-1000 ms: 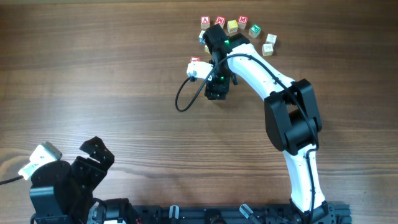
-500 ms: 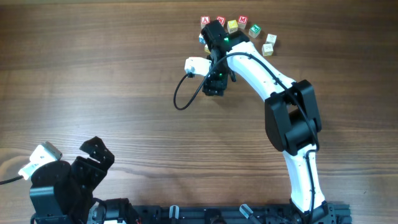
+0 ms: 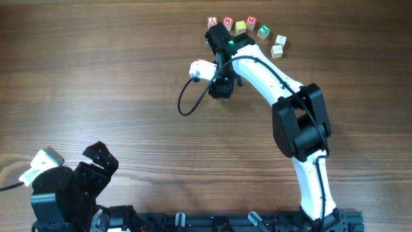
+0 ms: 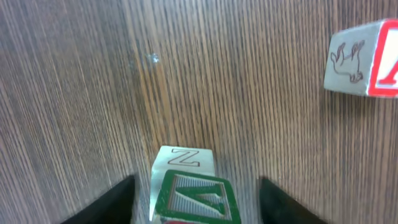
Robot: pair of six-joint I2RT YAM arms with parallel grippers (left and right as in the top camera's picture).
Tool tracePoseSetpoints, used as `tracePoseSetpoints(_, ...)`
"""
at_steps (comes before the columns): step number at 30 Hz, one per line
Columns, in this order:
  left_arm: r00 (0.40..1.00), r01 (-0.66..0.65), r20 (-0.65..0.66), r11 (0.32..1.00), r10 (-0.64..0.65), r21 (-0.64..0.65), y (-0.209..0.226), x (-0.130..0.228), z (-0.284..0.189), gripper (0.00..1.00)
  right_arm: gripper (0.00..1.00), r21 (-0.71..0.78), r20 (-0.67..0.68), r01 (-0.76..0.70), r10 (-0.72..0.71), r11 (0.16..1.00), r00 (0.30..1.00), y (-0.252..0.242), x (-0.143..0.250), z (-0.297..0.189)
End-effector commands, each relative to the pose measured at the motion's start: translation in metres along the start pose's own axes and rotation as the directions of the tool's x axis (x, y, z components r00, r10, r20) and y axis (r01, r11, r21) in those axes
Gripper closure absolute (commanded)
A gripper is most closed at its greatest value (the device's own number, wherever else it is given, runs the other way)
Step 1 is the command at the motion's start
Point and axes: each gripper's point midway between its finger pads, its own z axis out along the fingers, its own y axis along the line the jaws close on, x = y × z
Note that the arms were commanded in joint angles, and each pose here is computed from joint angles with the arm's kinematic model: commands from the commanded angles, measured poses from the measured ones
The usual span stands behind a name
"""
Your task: Form a tower
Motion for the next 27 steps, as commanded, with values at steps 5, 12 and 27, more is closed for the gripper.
tracePoseSetpoints(5,1.0,0.0,-0.003,1.0,0.0,0.013,-0.0017,0.001,-0.0006,0.0,0.58,-0.004,-0.002,-0.022,0.022,1.0,1.0,-0.0017,-0.0015,0.004)
tracePoseSetpoints(12,1.0,0.0,-0.003,1.0,0.0,0.013,-0.0017,0.001,-0.0006,0.0,0.45,-0.008,-0.004,-0.021,0.021,1.0,1.0,0.0004,-0.0029,0.0043)
tracePoseSetpoints(27,1.0,0.0,-0.003,1.0,0.0,0.013,-0.0017,0.001,-0.0006,0.0,0.75,-0.034,0.006,-0.024,0.024,0.999,1.0,0.0057,-0.0039,0.0042)
